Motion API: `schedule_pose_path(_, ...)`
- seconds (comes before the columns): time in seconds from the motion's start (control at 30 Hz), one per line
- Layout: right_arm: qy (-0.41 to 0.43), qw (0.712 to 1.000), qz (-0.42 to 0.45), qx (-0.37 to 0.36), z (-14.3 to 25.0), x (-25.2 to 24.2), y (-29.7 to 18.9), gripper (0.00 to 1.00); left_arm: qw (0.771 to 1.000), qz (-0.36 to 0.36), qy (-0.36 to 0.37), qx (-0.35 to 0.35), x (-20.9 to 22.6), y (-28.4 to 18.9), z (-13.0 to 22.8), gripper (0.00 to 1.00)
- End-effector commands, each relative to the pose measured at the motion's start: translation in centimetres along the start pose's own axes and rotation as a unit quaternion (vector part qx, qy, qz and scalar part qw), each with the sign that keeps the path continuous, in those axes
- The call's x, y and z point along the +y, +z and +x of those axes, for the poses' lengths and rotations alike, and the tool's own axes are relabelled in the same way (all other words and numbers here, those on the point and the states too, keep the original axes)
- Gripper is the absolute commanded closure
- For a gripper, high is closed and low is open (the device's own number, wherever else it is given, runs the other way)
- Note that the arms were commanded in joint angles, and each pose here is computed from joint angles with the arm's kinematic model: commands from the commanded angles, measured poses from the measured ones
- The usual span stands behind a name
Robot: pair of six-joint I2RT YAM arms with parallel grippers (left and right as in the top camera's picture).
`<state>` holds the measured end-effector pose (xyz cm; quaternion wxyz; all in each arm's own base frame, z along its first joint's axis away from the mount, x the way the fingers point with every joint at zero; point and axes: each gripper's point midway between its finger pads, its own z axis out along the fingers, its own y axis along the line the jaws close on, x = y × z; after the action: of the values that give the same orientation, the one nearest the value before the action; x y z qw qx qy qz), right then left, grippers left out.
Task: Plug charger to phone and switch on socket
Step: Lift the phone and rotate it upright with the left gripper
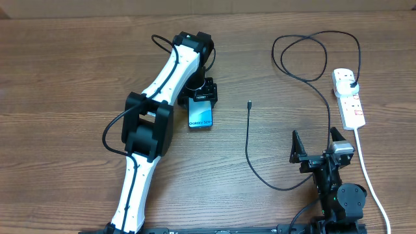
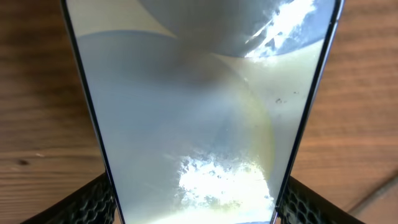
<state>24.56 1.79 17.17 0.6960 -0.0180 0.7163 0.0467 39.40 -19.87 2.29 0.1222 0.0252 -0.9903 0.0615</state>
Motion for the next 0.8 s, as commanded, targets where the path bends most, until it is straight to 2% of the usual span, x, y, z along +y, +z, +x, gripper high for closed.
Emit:
schedule_pose_path(0.0,-0.002,1.000,0.001,-0.002,0.2,0.0,0.0,0.00,0.995,0.088,0.032,0.032,-1.8,-1.2,0.8,0.28)
schedule_pose_path(0.17,-0.002,1.000,0.001,-0.002,0.2,0.0,0.0,0.00,0.979,0.183,0.050,0.076,-3.1,-2.6,2.2,0.29)
schedule_pose_path(0.23,-0.002,1.000,0.001,-0.002,0.2,0.0,0.0,0.00,0.966,0.235,0.053,0.093,-3.8,-3.7,2.7,0.29)
schedule_pose_path(0.47,-0.002,1.000,0.001,-0.002,0.2,0.0,0.0,0.00,0.941,0.313,0.009,0.129,-3.2,-6.0,3.2,0.32)
schedule_pose_path(0.57,-0.002,1.000,0.001,-0.002,0.2,0.0,0.0,0.00,0.918,0.371,0.013,0.135,-3.5,-7.7,3.3,0.34)
schedule_pose_path(0.77,-0.002,1.000,0.001,-0.002,0.2,0.0,0.0,0.00,0.875,0.466,-0.004,0.133,-4.3,-10.7,2.4,0.34)
